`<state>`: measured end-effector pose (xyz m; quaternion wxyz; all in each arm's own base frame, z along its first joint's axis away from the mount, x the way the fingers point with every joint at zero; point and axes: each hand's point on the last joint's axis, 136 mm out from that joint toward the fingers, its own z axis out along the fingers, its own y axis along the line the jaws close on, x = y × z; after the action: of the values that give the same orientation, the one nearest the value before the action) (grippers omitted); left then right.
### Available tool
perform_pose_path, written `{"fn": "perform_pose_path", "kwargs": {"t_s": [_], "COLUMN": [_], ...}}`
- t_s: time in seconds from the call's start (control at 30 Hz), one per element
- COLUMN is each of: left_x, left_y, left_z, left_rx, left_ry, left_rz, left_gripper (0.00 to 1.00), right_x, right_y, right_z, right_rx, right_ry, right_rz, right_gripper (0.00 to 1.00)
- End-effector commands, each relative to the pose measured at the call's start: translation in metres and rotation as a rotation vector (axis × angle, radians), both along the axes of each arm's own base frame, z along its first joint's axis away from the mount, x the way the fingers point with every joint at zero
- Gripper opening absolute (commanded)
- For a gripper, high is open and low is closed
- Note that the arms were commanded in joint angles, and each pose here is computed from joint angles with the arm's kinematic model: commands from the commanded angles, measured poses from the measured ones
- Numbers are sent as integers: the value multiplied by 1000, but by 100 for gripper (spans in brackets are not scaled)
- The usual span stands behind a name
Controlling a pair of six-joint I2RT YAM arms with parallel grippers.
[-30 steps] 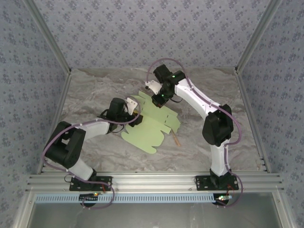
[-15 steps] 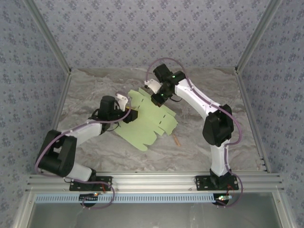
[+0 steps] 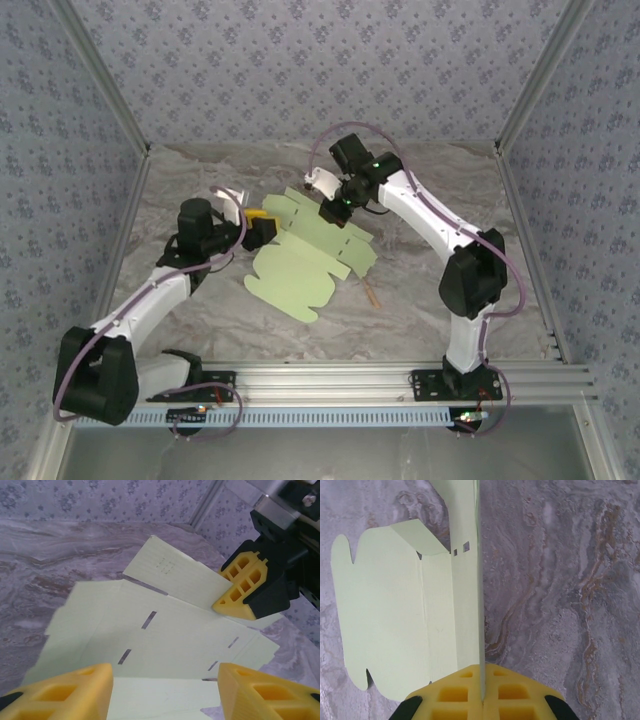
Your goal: Fold the paper box
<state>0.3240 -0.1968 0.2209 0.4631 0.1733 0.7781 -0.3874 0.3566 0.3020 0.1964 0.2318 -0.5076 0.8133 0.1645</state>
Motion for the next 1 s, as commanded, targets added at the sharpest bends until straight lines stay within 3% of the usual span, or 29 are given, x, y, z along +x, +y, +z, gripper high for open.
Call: {"fn": "perform_pose_path", "kwargs": {"t_s": [0.0, 0.17, 0.47, 0.97], "left_x": [1, 9, 35, 17], "left_y": [-11, -24, -14, -45], "left_z": [25, 37, 34, 45], "left_rx": [-50, -89, -78, -78], "left_ry": [-33, -11, 50, 25], "left_rz": [-84, -181, -150, -346], "left_gripper": [58, 59, 61, 61], "right_x": [-16, -22, -27, -27], "right_y": [7, 9, 8, 17], "right_z": [16, 19, 21, 17], "right_rx": [51, 71, 78, 74], "right_ry": [-19, -17, -7, 14], "right_rz": [102, 137, 155, 149], "right_gripper": [0, 0, 0, 0]}}
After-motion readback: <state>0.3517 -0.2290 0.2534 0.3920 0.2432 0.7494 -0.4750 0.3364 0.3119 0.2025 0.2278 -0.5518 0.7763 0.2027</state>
